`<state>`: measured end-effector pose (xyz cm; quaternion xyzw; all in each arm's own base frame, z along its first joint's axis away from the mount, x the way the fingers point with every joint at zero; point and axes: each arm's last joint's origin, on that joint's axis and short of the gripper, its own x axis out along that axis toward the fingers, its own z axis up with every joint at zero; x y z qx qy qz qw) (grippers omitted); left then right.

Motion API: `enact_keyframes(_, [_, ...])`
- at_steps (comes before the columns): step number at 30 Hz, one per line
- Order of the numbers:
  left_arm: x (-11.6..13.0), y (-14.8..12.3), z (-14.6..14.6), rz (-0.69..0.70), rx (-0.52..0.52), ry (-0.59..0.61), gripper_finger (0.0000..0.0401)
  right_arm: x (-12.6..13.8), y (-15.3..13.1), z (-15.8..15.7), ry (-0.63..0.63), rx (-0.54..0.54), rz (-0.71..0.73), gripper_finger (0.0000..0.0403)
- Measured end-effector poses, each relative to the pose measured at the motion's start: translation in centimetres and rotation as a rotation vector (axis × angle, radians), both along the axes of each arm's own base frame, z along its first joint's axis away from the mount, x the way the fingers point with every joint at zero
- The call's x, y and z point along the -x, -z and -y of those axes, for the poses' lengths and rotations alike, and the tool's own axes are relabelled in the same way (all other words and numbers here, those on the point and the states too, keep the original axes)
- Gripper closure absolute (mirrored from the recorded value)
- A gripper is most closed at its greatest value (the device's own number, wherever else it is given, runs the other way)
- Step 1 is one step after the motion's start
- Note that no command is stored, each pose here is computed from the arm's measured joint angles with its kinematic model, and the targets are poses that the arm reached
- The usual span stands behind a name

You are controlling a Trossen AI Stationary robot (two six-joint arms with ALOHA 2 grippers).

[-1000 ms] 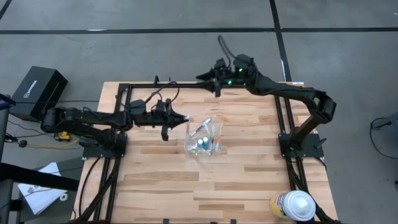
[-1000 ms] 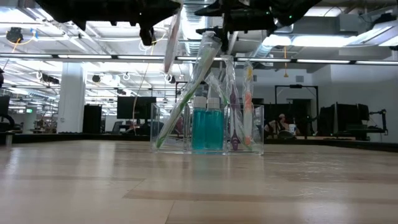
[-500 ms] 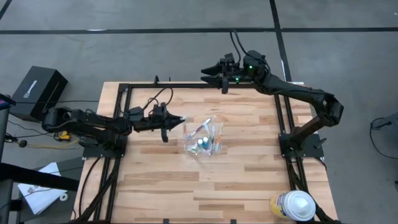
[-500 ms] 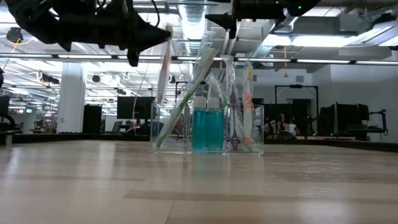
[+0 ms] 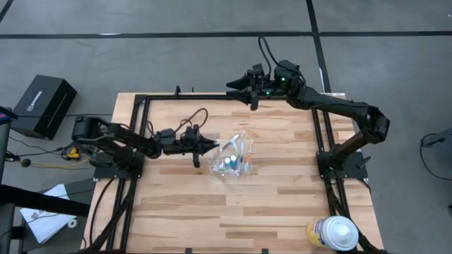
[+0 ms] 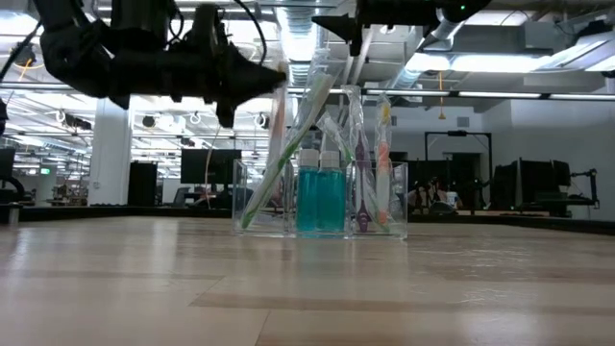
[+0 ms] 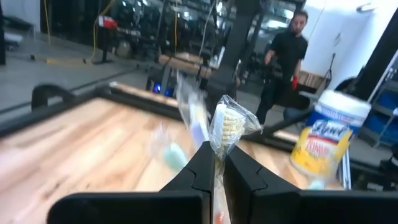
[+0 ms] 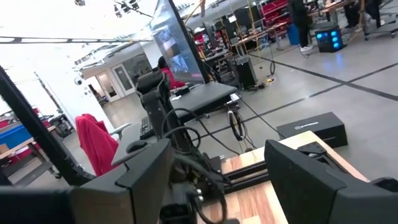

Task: Pick & Place toothbrushing station
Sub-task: Put the orange toothbrush into the transparent organizer

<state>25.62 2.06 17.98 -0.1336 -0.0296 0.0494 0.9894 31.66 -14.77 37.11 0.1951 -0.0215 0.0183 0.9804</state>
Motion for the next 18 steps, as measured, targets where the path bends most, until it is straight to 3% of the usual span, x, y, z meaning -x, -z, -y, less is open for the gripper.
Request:
enact_keyframes(12, [-0.9, 2.8, 0.6, -0.102, 0.011, 0.031, 0.0396, -0.4, 0.0, -1.0, -0.080, 0.003, -0.002, 0.0154])
enact_keyframes(18, [-1.0, 3.8, 0.8, -0.146, 0.065, 0.069, 0.0392, -0.3, 0.0, -1.0, -0.116, 0.008, -0.002, 0.0154])
